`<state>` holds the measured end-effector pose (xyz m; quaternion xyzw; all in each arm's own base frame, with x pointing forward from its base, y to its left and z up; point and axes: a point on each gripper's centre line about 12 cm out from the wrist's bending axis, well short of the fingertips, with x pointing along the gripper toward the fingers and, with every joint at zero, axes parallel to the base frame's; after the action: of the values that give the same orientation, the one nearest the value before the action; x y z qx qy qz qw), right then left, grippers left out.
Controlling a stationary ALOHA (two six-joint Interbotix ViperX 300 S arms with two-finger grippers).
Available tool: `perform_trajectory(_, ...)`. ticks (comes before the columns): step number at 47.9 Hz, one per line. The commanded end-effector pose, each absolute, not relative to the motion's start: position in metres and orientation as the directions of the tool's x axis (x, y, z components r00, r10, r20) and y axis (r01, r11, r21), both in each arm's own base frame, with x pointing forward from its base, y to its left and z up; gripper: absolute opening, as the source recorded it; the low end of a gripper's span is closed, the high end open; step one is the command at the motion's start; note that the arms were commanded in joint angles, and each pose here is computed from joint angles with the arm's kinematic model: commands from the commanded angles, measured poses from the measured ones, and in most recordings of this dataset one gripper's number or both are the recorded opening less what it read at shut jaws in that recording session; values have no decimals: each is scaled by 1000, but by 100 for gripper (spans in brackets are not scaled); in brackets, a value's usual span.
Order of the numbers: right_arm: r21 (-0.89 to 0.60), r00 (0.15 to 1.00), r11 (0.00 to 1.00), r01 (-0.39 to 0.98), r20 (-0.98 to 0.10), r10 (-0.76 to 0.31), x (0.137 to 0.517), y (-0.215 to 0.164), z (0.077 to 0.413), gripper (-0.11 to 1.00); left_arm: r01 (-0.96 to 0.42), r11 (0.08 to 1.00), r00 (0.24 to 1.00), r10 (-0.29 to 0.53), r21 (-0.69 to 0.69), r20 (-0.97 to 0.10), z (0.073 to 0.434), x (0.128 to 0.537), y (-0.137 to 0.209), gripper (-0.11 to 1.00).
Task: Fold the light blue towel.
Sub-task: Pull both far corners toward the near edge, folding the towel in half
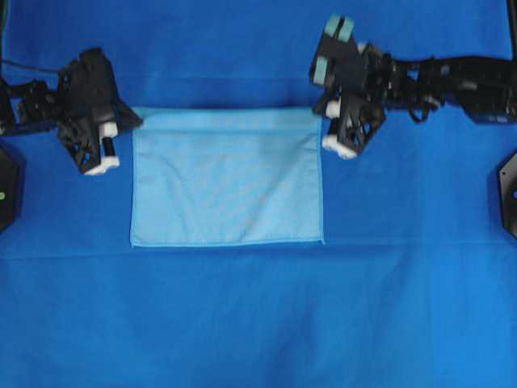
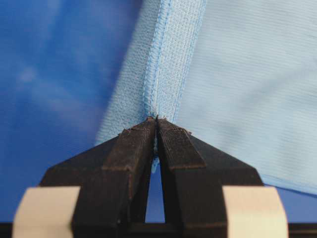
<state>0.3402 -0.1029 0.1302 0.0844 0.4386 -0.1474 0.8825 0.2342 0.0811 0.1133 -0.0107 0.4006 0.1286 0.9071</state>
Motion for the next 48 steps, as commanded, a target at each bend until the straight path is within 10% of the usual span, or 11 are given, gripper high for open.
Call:
perform_trajectory(1,41,599,954,298,-786,-154,344,-81,141,2,-181,980,659,179,77,-731,115,237,64,2)
perform_trajectory(25,144,607,971,192,-794,-3,348,6,136,2,-11,993,670,-83,-121,-738,115,246,-31,2)
perform_trajectory(48,168,624,971,172,-781,24,350,20,138,2,11,986,670,-131,-167,-731,118,255,-50,2)
